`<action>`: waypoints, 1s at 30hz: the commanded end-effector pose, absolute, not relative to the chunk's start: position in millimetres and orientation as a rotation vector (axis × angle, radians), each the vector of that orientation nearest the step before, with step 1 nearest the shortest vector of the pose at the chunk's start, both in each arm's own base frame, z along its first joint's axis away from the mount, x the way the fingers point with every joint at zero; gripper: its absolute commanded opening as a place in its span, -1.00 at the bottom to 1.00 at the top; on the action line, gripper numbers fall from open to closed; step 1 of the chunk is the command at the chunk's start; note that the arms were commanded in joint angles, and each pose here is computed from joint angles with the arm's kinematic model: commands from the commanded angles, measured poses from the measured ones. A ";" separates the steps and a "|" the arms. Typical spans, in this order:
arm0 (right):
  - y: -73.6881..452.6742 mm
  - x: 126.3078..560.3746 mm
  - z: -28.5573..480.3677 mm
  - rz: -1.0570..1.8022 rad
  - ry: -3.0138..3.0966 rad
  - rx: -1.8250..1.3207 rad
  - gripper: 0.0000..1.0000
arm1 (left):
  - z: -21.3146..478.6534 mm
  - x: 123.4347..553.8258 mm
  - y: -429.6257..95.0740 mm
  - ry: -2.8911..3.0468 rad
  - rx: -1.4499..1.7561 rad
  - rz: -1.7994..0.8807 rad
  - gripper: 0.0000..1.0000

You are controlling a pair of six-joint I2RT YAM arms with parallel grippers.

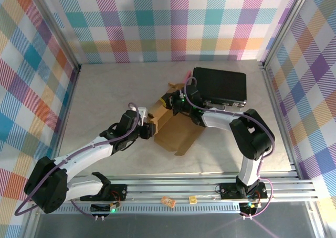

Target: Fold the paper box

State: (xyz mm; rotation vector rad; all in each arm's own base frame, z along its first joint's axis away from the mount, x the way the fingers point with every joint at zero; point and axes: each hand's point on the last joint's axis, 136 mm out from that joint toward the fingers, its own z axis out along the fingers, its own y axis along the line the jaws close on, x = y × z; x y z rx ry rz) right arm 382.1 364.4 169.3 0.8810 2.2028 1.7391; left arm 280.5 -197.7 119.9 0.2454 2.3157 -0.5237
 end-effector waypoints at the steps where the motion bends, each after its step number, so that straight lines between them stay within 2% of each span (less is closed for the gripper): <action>1: 366.5 373.8 174.8 1.797 2.189 0.882 -1.00 | 119.4 285.7 -197.1 2.279 0.213 -0.491 0.07; 11: 364.7 379.1 171.5 1.779 2.177 0.946 -1.00 | 114.8 282.2 -202.6 2.261 0.205 -0.452 0.24; 22: 359.2 379.6 164.3 1.821 2.053 0.974 -1.00 | 125.1 277.0 -212.8 2.228 0.174 -0.516 0.13; 30: 383.7 368.2 166.8 1.879 2.046 0.934 -1.00 | 110.4 278.3 -173.0 2.249 0.006 -0.306 0.18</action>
